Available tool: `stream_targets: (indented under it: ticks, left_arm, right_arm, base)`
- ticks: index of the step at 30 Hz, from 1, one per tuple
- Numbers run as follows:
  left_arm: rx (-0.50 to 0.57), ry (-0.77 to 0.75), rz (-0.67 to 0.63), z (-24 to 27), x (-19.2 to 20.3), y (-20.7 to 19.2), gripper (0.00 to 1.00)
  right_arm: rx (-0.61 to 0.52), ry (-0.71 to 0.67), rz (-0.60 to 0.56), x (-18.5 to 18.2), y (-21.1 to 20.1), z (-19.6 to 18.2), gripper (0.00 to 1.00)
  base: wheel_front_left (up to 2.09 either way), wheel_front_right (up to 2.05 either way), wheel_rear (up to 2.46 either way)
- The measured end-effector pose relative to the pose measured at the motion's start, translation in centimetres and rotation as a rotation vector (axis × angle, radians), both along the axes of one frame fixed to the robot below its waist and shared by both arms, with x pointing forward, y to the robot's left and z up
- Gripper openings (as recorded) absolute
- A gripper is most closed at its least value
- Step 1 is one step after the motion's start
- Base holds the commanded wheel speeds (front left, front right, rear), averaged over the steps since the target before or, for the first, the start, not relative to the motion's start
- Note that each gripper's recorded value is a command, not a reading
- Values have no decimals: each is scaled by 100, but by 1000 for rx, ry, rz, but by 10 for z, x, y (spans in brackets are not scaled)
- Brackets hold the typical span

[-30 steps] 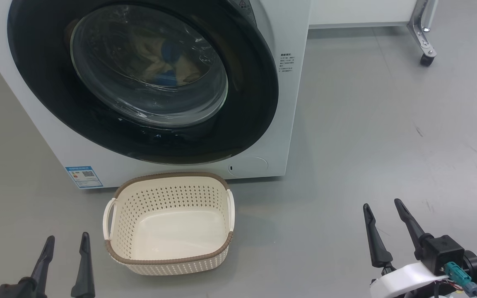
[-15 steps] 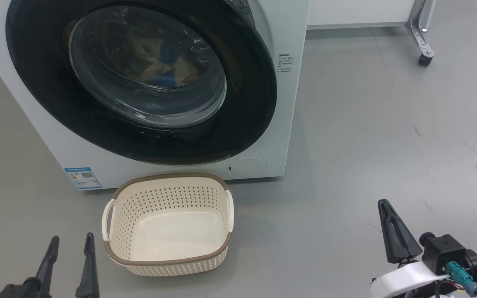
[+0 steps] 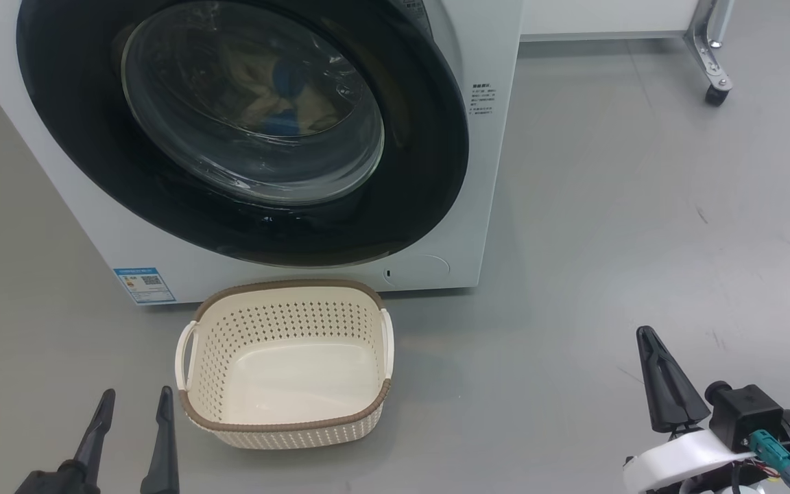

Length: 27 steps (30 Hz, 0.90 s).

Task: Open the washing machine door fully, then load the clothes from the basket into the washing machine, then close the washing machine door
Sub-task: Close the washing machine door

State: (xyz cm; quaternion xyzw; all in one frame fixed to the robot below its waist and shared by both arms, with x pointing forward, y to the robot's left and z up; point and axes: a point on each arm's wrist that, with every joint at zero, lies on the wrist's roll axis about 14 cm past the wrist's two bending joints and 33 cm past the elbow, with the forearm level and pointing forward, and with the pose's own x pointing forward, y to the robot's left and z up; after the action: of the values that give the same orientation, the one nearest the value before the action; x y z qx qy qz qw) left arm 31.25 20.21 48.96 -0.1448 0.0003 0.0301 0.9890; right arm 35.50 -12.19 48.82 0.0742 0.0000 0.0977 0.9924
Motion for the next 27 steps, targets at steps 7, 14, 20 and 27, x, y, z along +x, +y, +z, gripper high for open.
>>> stream_targets:
  ticks: [7, 14, 20, 27]
  left_arm:
    - [12, 5, -4, -1, -1, -2, 100]
    - [-11, -4, -19, 1, 9, -11, 100]
    - [-16, -18, -9, 5, 21, -12, 100]
    - [-7, -26, 31, 6, 28, -4, 100]
  right_arm:
    - [-28, 19, 34, 9, 3, -5, 0]
    - [-49, -10, 98, 40, 15, 5, 0]
    - [-70, -58, 207, 80, 46, 19, 0]
    - [-107, -80, 324, 114, 85, 25, 0]
  base:
    - [0, 0, 0]
    - [0, 0, 0]
    - [0, 0, 0]
    - [0, 0, 0]
